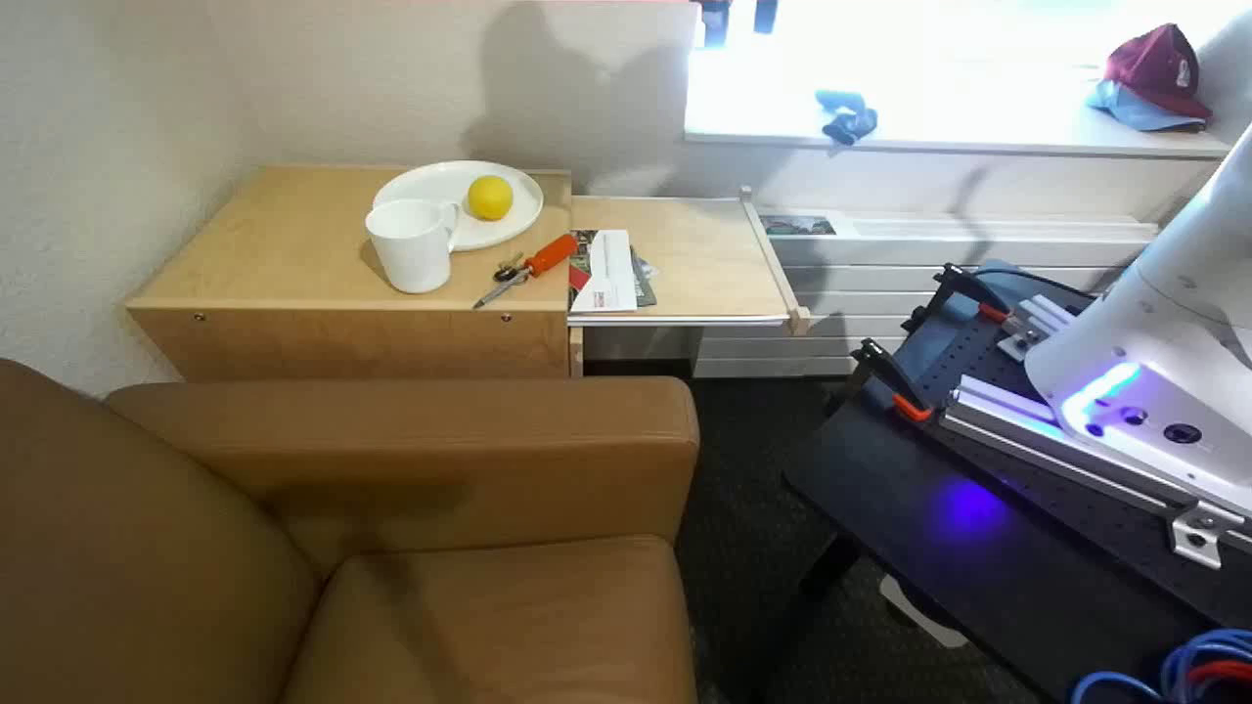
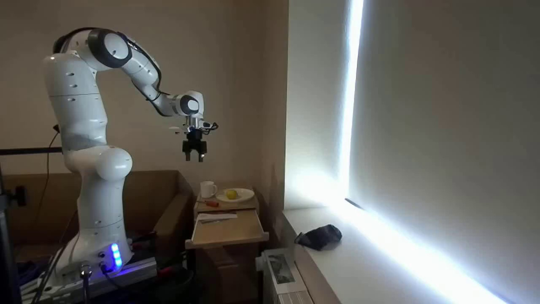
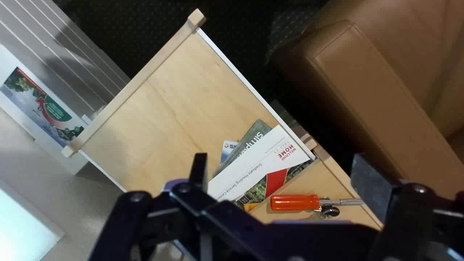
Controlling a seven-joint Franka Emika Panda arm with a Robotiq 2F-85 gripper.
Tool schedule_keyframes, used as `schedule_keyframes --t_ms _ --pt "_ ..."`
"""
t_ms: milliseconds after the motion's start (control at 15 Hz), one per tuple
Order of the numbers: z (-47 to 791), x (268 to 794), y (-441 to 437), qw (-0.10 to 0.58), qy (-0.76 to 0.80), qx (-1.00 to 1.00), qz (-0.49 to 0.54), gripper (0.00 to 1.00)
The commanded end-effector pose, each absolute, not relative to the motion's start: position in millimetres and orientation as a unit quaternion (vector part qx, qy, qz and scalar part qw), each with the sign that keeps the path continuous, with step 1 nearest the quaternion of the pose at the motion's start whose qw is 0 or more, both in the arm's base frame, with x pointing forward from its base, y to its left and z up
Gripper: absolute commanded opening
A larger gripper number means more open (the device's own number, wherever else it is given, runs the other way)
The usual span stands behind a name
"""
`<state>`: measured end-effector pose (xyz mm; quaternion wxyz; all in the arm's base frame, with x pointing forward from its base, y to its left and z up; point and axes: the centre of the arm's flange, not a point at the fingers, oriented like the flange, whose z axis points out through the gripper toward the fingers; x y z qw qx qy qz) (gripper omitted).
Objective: Take the lemon from the plate and put it on the pullout table
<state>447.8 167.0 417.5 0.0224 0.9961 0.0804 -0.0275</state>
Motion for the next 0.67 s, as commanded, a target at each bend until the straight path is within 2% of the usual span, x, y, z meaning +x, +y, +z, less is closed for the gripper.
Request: schedule_keyframes --t_ms 0,200,400,600 --pt "417.5 447.8 167.0 0.022 0.08 0.996 -0.027 1.0" --pt "385.6 474.6 196.1 0.038 0.063 0.997 -0.036 1.0" --pt "352.2 506.2 240.6 0.006 0.029 0.998 -0.052 1.0" --pt "318.2 543.5 281.8 0.005 -0.017 0.999 -0.042 1.0"
